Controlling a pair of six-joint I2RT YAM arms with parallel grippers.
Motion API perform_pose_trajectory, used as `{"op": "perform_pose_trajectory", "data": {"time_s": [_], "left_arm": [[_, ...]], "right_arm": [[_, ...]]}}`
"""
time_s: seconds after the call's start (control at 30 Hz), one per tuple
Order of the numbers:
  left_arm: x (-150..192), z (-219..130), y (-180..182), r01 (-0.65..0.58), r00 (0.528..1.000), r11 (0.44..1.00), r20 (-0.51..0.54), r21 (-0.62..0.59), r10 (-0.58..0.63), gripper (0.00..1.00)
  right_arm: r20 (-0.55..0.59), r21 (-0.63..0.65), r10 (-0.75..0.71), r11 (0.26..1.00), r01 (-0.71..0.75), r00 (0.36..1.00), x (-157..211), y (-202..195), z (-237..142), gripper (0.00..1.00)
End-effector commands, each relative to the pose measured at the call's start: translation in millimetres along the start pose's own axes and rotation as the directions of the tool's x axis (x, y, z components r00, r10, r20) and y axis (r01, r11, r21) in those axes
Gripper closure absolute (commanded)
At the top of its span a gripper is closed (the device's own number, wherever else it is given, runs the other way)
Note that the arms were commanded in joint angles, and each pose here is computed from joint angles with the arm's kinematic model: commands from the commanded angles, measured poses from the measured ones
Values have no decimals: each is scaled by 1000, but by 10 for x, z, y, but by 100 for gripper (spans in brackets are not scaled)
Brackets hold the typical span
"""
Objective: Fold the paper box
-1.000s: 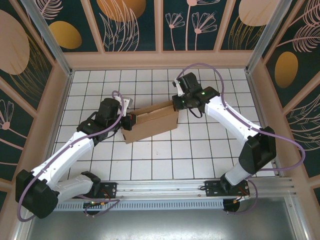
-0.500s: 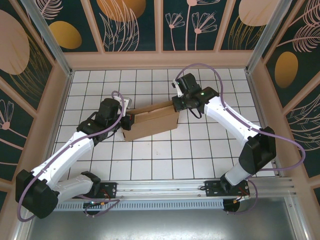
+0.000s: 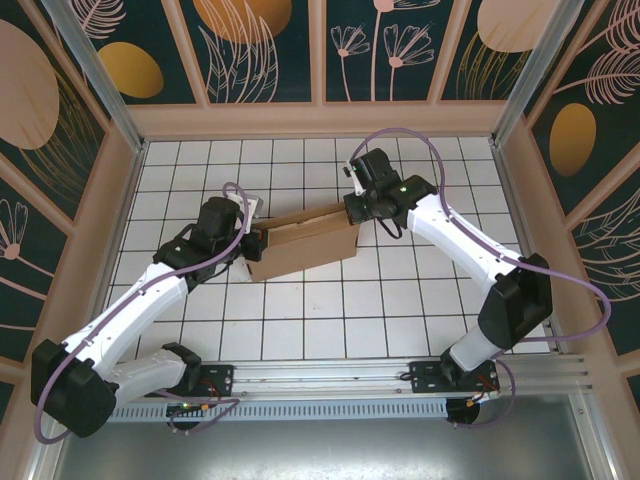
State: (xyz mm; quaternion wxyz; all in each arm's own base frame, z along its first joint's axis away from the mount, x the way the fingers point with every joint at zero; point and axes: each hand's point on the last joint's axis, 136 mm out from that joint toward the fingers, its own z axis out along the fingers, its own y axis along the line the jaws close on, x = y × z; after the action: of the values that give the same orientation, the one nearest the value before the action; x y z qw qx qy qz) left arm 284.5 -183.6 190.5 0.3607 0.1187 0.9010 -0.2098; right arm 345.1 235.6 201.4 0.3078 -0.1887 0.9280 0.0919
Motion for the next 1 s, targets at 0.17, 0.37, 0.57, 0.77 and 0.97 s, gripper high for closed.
{"op": "perform_pose_trajectory", "data": {"time_s": [0.17,0.37,0.57,0.77,0.97], "left_arm": [[-315,-397,-345,47,993,987,98,154,-62,77],[-336,-674,-194,12,990,999,141,52,-19,76],[-185,-726,245,-84,990,977,98,-197,105,56],[-74,-615,482,-148,984,939,50,-310,172,45],[-58,-389,658,-160,983,910,17,-383,180,47]], "right_arm": [[25,46,116,992,-117,993,111,-100,-79,100],[26,47,96,994,-97,995,85,-99,-98,100],[4,47,78,996,-78,997,130,-91,-59,100],[1,43,70,997,-70,998,153,-89,-47,100],[3,38,60,997,-60,998,156,-85,-53,100]]}}
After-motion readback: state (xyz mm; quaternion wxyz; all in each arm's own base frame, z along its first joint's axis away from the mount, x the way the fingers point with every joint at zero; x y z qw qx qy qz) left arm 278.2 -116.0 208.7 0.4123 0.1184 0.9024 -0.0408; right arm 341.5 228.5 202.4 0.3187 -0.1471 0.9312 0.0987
